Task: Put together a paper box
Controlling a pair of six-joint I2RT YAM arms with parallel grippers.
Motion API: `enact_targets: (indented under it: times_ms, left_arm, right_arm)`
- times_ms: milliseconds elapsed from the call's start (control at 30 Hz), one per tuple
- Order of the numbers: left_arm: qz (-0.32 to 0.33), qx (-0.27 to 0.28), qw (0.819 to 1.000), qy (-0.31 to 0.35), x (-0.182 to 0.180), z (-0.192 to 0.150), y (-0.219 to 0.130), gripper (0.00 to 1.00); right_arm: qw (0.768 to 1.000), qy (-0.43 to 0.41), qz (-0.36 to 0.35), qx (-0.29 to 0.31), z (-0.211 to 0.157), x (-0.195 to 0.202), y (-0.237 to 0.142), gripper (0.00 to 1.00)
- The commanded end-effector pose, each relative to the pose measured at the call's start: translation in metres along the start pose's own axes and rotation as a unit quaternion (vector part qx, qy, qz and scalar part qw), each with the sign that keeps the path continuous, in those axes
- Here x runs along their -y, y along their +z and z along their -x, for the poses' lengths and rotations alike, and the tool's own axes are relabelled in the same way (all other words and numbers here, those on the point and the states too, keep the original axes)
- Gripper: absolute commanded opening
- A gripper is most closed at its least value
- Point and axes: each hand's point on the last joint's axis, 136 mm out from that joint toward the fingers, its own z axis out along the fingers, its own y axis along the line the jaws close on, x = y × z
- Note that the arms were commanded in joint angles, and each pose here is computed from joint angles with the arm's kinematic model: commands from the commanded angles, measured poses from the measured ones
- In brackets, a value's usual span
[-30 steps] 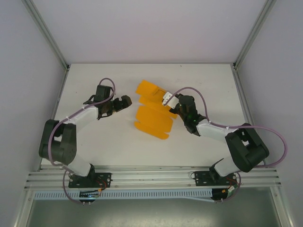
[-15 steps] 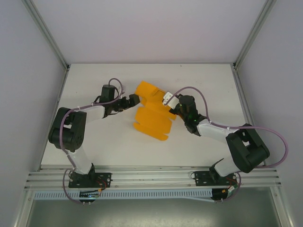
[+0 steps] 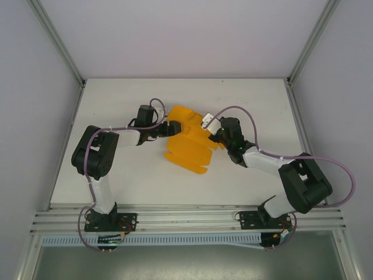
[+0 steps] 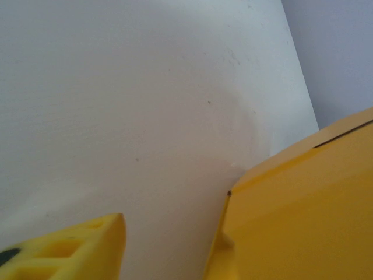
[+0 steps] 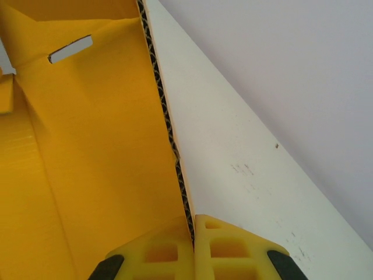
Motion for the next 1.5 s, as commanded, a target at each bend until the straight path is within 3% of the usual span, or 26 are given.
enact_targets:
  times_ms: [0, 67, 133, 300, 400, 533, 633, 800, 933, 1167, 1467]
  left_arm:
    - [-0.009, 0.000, 1.000, -0.001, 0.002, -0.001, 0.007, 0.50]
    - [0.000, 0.005, 1.000, -0.003, 0.000, -0.002, 0.006, 0.40]
    - [0.010, 0.007, 1.000, -0.002, -0.001, -0.002, 0.003, 0.39]
    - [0.031, 0.020, 0.999, 0.010, 0.008, -0.003, -0.017, 0.84]
    - [0.057, 0.030, 0.998, 0.024, 0.012, -0.004, -0.035, 0.98]
    - [0.115, 0.047, 0.992, 0.031, 0.009, 0.002, -0.060, 0.99]
    - [0.164, 0.077, 0.984, -0.001, -0.004, 0.018, -0.086, 0.99]
    - [0.203, 0.136, 0.968, -0.057, -0.038, 0.056, -0.126, 0.99]
    - [0.214, 0.118, 0.969, -0.036, -0.057, 0.073, -0.110, 0.99]
    - [0.150, 0.083, 0.985, -0.022, -0.065, 0.107, -0.061, 0.99]
    - [0.042, 0.017, 0.999, -0.001, -0.052, 0.070, -0.032, 0.78]
  right_arm:
    - [0.998, 0.038, -0.013, 0.048, 0.029, 0.015, -0.009, 0.00]
    - [0.998, 0.036, -0.012, 0.046, 0.027, 0.014, -0.009, 0.00]
    - [0.999, 0.028, -0.015, 0.043, 0.026, 0.015, -0.009, 0.00]
    - [0.999, -0.031, -0.026, 0.006, 0.015, 0.023, -0.006, 0.00]
    - [0.995, -0.090, -0.024, -0.020, 0.006, 0.023, -0.005, 0.00]
    - [0.982, -0.172, -0.066, -0.043, 0.000, 0.037, -0.001, 0.00]
    - [0.970, -0.217, -0.094, -0.048, 0.002, 0.046, 0.003, 0.00]
    - [0.966, -0.237, -0.104, -0.012, 0.011, 0.042, 0.009, 0.00]
    - [0.959, -0.271, -0.077, 0.000, 0.002, 0.016, 0.019, 0.00]
    - [0.950, -0.290, -0.113, -0.017, -0.009, 0.012, 0.039, 0.00]
    - [0.962, -0.253, -0.101, -0.031, -0.015, 0.010, 0.037, 0.00]
